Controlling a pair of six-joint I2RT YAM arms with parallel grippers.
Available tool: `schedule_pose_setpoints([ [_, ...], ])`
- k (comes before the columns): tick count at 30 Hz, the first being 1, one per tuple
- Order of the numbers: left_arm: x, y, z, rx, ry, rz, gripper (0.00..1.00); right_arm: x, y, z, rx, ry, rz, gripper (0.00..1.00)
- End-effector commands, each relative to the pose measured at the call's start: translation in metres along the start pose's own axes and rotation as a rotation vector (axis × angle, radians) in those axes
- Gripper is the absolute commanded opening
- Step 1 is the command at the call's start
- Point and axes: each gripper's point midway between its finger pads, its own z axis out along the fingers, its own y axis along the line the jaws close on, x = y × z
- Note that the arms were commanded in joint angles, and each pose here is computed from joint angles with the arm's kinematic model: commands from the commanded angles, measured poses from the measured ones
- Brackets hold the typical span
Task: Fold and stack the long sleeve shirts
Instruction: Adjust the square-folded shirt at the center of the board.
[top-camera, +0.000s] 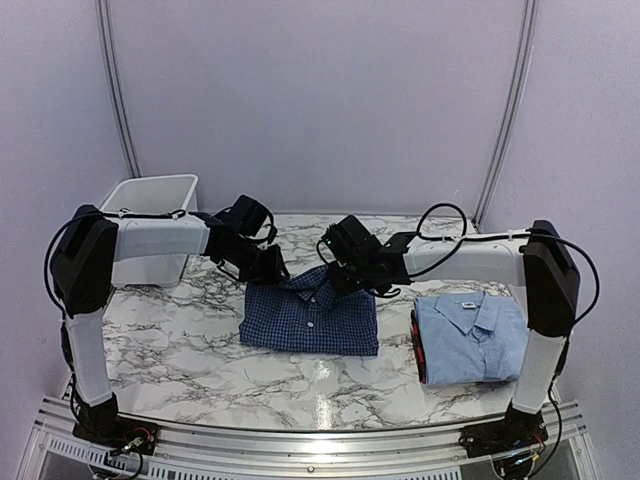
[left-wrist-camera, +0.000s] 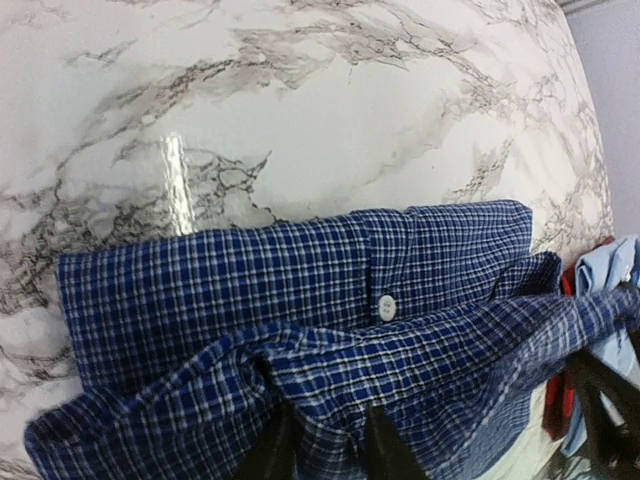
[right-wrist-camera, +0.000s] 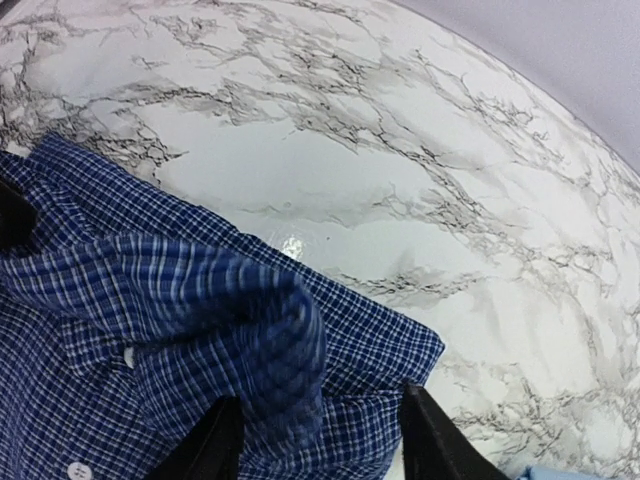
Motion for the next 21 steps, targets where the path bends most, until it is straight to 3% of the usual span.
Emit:
schedule_pose_setpoints([
  [1, -0.022, 0.005, -0.004, 0.002, -0.045, -0.003, 0.46, -0.023, -0.016, 0.008, -0.045, -0.025, 0.063, 0.54],
  [4, -0.032, 0.006, -0.014, 0.006, -0.075, 0.0, 0.58, -0.031, -0.022, 0.0, -0.066, -0.052, 0.079, 0.6],
  [7, -0.038, 0.007, -0.029, 0.005, -0.112, 0.01, 0.67, -0.024, -0.029, -0.002, -0.121, -0.039, 0.121, 0.59],
  [15, -0.037, 0.041, -0.061, -0.06, -0.169, -0.031, 0.67, 0.001, -0.048, 0.006, -0.313, -0.021, 0.271, 0.54],
  [21, -0.015, 0.075, -0.049, -0.087, -0.095, -0.083, 0.69, 0.015, -0.047, 0.013, -0.422, -0.003, 0.315, 0.6],
])
